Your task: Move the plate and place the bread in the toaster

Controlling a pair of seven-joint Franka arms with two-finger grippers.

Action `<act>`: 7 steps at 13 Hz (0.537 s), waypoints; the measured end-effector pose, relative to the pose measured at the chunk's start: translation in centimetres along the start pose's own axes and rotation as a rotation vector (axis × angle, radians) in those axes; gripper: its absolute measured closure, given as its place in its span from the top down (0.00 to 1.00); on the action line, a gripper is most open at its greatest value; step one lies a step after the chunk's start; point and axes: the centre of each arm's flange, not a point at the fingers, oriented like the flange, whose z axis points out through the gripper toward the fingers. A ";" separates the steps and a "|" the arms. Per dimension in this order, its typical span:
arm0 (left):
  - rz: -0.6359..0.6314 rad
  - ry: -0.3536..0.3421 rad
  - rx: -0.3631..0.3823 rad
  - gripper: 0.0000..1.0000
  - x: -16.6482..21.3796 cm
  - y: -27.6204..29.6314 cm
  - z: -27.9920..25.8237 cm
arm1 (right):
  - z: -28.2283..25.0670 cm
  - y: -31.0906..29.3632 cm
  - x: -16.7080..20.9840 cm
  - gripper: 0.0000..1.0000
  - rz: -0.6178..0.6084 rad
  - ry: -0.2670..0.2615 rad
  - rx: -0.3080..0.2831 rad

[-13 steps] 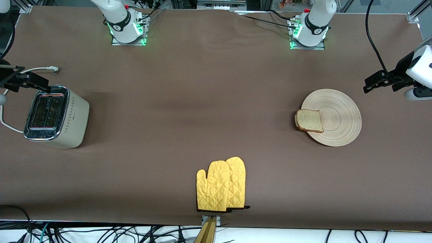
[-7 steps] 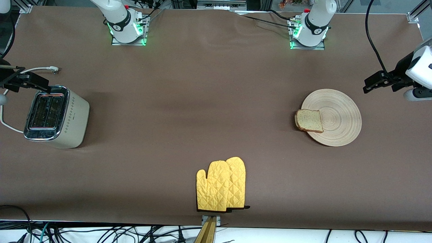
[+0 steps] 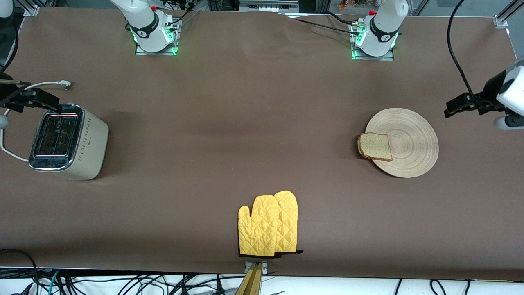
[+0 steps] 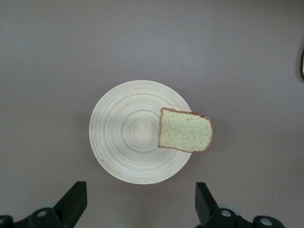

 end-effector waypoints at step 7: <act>0.091 -0.003 -0.033 1.00 4.0 -10.6 8.3 | 0.0 0.1 0.0 1.00 0.001 0.000 0.000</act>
